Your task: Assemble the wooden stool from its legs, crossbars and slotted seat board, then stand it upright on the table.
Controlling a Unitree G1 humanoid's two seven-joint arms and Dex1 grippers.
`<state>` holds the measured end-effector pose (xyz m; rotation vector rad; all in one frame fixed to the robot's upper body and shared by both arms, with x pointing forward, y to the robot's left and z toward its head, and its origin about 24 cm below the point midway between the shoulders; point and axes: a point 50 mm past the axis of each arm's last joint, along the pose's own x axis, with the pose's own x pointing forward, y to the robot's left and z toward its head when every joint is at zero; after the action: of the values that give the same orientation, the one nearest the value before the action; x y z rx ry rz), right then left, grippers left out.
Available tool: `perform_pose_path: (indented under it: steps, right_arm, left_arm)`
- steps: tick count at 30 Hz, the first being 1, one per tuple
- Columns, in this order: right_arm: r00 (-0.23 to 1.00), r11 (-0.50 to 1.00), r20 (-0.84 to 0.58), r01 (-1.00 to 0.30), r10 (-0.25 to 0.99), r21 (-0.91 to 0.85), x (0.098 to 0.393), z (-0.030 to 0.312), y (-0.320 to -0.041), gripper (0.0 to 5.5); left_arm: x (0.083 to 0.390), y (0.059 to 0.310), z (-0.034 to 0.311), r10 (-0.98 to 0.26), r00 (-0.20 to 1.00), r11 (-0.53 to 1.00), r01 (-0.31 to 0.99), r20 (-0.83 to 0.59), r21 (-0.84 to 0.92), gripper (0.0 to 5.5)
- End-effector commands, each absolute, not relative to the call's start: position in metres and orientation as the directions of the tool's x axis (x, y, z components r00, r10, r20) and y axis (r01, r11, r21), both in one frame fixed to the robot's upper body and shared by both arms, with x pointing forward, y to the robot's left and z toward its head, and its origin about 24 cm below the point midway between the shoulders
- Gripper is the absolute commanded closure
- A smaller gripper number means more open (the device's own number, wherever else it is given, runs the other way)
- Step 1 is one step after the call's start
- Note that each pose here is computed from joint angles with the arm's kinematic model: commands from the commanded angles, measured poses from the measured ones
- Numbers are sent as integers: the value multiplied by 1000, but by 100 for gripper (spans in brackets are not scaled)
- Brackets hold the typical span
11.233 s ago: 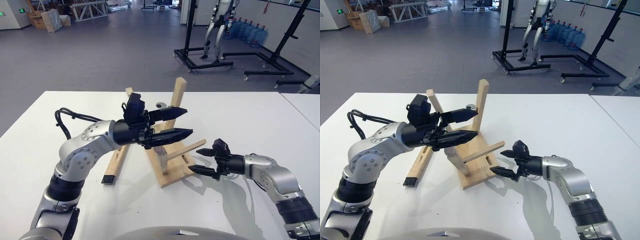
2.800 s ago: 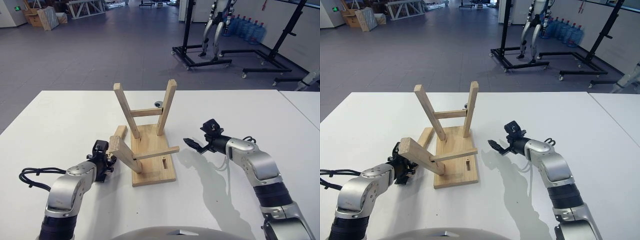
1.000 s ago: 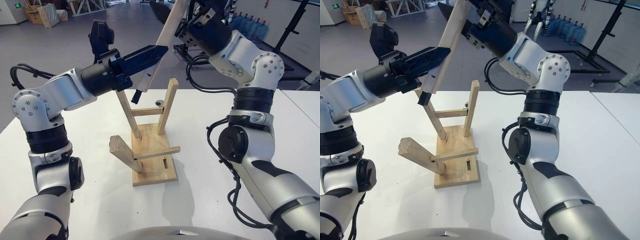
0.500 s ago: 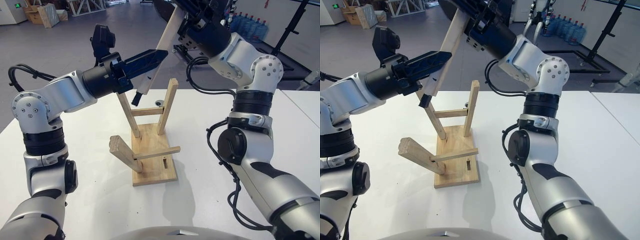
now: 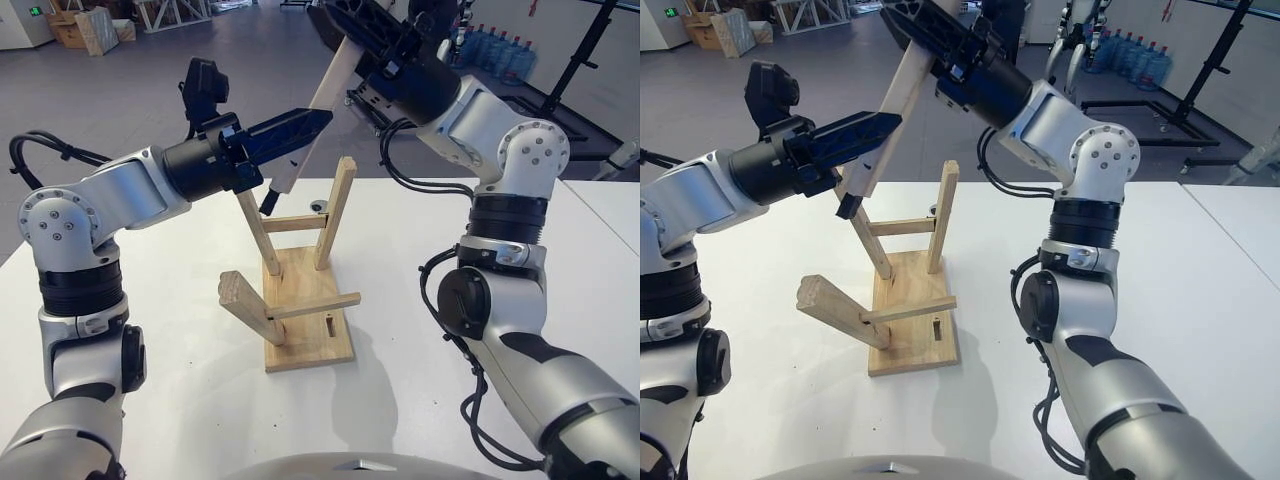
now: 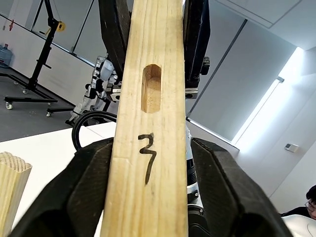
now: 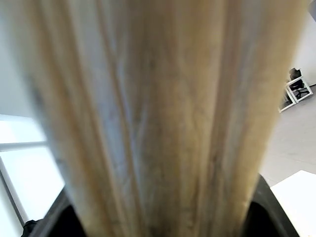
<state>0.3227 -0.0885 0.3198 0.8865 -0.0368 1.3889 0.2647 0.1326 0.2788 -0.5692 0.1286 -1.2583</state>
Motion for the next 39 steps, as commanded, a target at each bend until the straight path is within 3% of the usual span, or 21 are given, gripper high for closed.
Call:
perform_pose_path:
  steps: [1,6,10,13,15,18,21,23,24,28,32,39]
  right_arm:
    - [294,6,484,-859,824,512,325,316,-96,346]
    - [299,24,476,-865,827,501,325,313,-97,346]
    - [321,119,471,-905,821,409,317,312,-119,346]
    - [358,234,458,-923,814,306,305,312,-144,346]
    - [388,313,430,-920,815,238,295,307,-160,346]
    - [466,439,362,-884,807,158,278,290,-183,346]
    - [556,526,334,-830,761,185,271,274,-208,346]
    - [595,561,331,-803,733,202,269,271,-217,346]
    - [602,567,332,-797,726,207,269,271,-219,346]
    - [602,556,318,-799,733,229,274,267,-214,346]
    - [592,537,307,-805,745,250,277,264,-209,346]
    - [577,512,290,-814,764,274,284,266,-200,346]
  left_arm:
    - [262,133,283,-918,326,194,867,227,-458,228]
    - [274,143,283,-861,462,331,825,211,-458,142]
    - [273,176,315,-727,598,457,788,337,-413,138]
    - [252,210,345,-628,622,489,783,467,-385,138]
    - [235,225,342,-625,628,505,778,464,-374,138]
    - [211,236,290,-712,662,563,738,234,-373,138]
    - [174,263,186,-709,669,679,560,-224,-475,138]
    - [144,270,133,-714,537,698,498,-449,-515,138]
    - [133,268,118,-725,476,689,503,-497,-522,138]
    - [113,244,80,-736,299,630,632,-608,-451,138]
    - [92,219,54,-738,206,541,749,-642,-381,138]
    - [116,192,31,-655,420,641,750,-629,-166,138]
